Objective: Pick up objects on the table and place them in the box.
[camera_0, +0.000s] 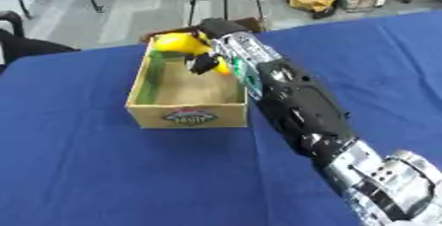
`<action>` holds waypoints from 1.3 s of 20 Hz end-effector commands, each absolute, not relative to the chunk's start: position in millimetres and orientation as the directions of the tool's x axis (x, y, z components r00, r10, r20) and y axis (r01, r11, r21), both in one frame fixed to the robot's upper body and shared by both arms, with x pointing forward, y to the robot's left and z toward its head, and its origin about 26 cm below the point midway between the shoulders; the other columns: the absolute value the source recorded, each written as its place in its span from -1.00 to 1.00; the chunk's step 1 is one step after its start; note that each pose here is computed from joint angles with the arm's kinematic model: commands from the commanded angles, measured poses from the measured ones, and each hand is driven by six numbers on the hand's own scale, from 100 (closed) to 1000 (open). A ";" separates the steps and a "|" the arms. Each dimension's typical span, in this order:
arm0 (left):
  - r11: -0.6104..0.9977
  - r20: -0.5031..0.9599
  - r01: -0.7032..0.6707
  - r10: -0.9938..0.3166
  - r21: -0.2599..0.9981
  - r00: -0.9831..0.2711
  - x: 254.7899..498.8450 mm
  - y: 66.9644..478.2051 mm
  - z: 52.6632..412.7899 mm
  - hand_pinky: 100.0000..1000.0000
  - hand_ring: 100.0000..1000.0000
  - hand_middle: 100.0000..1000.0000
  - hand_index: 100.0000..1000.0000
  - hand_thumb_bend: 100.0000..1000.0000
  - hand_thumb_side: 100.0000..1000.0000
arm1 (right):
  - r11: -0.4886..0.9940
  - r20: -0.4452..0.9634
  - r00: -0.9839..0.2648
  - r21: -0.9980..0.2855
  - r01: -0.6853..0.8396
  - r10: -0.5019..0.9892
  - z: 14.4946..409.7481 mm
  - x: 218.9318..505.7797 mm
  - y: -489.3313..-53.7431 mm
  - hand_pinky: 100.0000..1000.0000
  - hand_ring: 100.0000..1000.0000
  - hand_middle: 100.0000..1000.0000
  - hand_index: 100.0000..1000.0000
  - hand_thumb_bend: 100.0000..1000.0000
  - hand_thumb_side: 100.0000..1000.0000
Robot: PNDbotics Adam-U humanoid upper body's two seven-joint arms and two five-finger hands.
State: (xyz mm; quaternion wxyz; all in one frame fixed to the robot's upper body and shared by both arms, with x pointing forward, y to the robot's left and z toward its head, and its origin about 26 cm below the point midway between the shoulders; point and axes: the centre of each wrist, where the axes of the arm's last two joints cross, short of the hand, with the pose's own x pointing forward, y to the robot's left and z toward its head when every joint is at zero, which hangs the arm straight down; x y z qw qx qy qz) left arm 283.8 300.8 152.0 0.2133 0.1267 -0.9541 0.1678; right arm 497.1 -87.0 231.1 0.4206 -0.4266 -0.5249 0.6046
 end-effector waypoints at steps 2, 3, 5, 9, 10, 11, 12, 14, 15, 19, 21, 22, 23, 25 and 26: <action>0.918 0.420 -0.298 -0.170 -0.262 -0.892 283.0 300.1 161.5 -0.57 0.39 0.44 0.39 -1.00 0.71 | -0.082 -0.059 -0.276 -0.994 -0.076 0.959 230.2 498.8 -82.8 0.33 0.76 0.54 0.28 -1.00 -0.13; 0.918 0.420 -0.298 -0.170 -0.262 -0.892 283.0 299.9 161.5 -0.57 0.40 0.44 0.39 -1.00 0.71 | -0.082 -0.056 -0.273 -0.993 -0.085 0.960 227.1 499.2 -82.7 0.33 0.76 0.54 0.28 -1.00 -0.13; 0.918 0.420 -0.297 -0.168 -0.263 -0.892 283.1 299.5 161.4 -0.57 0.40 0.44 0.39 -1.00 0.71 | -0.081 -0.051 -0.268 -0.992 -0.100 0.962 221.2 499.8 -81.9 0.33 0.76 0.54 0.28 -1.00 -0.13; 0.918 0.420 -0.295 -0.166 -0.265 -0.892 283.2 299.1 161.3 -0.57 0.40 0.44 0.39 -1.00 0.70 | -0.082 -0.047 -0.255 -0.988 -0.130 0.966 211.6 500.8 -81.2 0.33 0.76 0.54 0.28 -1.00 -0.14; 0.918 0.420 -0.295 -0.166 -0.265 -0.892 283.3 299.0 161.4 -0.57 0.40 0.44 0.39 -1.00 0.71 | -0.083 -0.046 -0.252 -0.987 -0.139 0.967 209.7 501.0 -81.0 0.33 0.76 0.54 0.28 -1.00 -0.14; 0.918 0.419 -0.294 -0.165 -0.265 -0.893 283.4 298.8 161.5 -0.57 0.40 0.44 0.39 -1.00 0.71 | -0.084 -0.045 -0.250 -0.986 -0.147 0.967 208.0 501.1 -80.8 0.34 0.76 0.55 0.28 -1.00 -0.14; 0.918 0.419 -0.294 -0.165 -0.265 -0.893 283.5 298.8 161.6 -0.57 0.40 0.44 0.39 -1.00 0.71 | -0.085 -0.045 -0.248 -0.985 -0.153 0.968 206.7 501.2 -80.5 0.34 0.76 0.56 0.31 -1.00 -0.13; 0.919 0.417 -0.293 -0.164 -0.266 -0.894 283.7 298.6 162.0 -0.57 0.40 0.44 0.39 -1.00 0.70 | -0.084 -0.043 -0.246 -0.983 -0.161 0.968 205.1 501.3 -80.0 0.35 0.76 0.56 0.31 -1.00 -0.14; 0.918 0.417 -0.292 -0.164 -0.266 -0.894 283.7 298.5 162.1 -0.57 0.40 0.44 0.39 -1.00 0.70 | -0.084 -0.042 -0.246 -0.983 -0.162 0.968 204.7 501.3 -79.9 0.35 0.77 0.56 0.31 -1.00 -0.14; 0.919 0.416 -0.291 -0.163 -0.267 -0.895 283.9 298.4 162.5 -0.57 0.40 0.44 0.39 -1.00 0.70 | -0.081 -0.039 -0.241 -0.983 -0.166 0.970 202.5 501.7 -80.0 0.40 0.79 0.59 0.43 -1.00 -0.13; 0.919 0.415 -0.290 -0.163 -0.267 -0.895 284.0 298.3 162.8 -0.57 0.40 0.44 0.39 -1.00 0.70 | -0.084 -0.041 -0.236 -0.981 -0.175 0.971 201.7 502.1 -80.5 0.43 0.81 0.61 0.54 -1.00 -0.12; 0.919 0.414 -0.290 -0.162 -0.267 -0.895 284.1 298.3 162.9 -0.57 0.40 0.44 0.39 -1.00 0.70 | -0.086 -0.043 -0.235 -0.980 -0.178 0.971 201.7 502.2 -80.5 0.44 0.81 0.62 0.56 -1.00 -0.11; 0.919 0.414 -0.290 -0.162 -0.267 -0.896 284.1 298.3 163.1 -0.57 0.40 0.44 0.39 -1.00 0.71 | -0.089 -0.045 -0.234 -0.980 -0.179 0.971 202.0 502.2 -80.5 0.46 0.82 0.64 0.62 -1.00 -0.09; 0.919 0.413 -0.289 -0.161 -0.267 -0.896 284.3 298.2 163.3 -0.57 0.40 0.44 0.39 -1.00 0.71 | -0.098 -0.054 -0.234 -0.979 -0.177 0.971 203.2 502.1 -80.2 0.50 0.85 0.66 0.68 -1.00 0.02; 0.920 0.413 -0.288 -0.161 -0.267 -0.896 284.3 298.1 163.4 -0.57 0.40 0.44 0.39 -1.00 0.71 | -0.106 -0.063 -0.235 -0.979 -0.174 0.970 203.8 502.0 -80.0 0.51 0.85 0.66 0.69 -1.00 0.04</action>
